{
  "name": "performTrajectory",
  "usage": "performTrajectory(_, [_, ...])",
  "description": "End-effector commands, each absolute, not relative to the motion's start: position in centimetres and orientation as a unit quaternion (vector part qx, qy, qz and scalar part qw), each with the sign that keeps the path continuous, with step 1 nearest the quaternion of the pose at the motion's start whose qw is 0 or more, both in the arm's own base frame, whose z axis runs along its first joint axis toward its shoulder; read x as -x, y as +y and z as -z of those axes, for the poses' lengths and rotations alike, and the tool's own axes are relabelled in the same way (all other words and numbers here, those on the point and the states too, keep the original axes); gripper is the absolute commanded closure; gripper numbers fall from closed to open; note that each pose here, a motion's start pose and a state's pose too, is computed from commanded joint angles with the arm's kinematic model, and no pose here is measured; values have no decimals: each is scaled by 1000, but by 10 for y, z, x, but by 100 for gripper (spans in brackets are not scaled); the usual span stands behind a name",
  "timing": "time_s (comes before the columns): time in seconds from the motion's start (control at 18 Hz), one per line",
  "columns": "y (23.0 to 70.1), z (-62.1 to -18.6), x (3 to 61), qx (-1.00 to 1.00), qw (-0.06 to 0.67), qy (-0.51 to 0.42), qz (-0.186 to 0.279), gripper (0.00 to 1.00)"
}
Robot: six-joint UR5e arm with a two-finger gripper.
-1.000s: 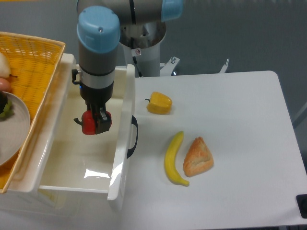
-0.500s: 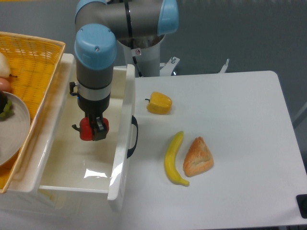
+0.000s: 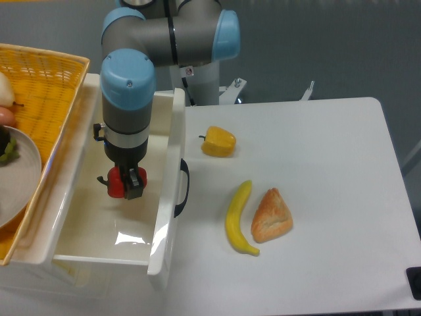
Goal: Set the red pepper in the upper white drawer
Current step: 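Lower the red pepper into the drawer bottom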
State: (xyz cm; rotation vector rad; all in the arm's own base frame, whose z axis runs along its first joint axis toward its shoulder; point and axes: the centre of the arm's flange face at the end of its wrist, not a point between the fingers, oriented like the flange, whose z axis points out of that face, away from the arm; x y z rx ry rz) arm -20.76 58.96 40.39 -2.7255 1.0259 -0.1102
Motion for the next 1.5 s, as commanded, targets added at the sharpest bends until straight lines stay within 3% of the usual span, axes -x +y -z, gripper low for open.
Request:
performTrajectory(0.44, [597,-391,196,927,91,361,35,62])
performTrajectory(0.67, [597,-388,196,927,90,362,37,44])
performTrajectory(0.83, [597,-388,196,927,91,363,36,20])
performTrajectory(1.06, [597,-388,196,927,90,363,36,13])
performTrajectory(1.28, [597,-390,196,926,93,364,33,12])
performTrajectory(1.5, [592,-427,201,926,125,356,-4,12])
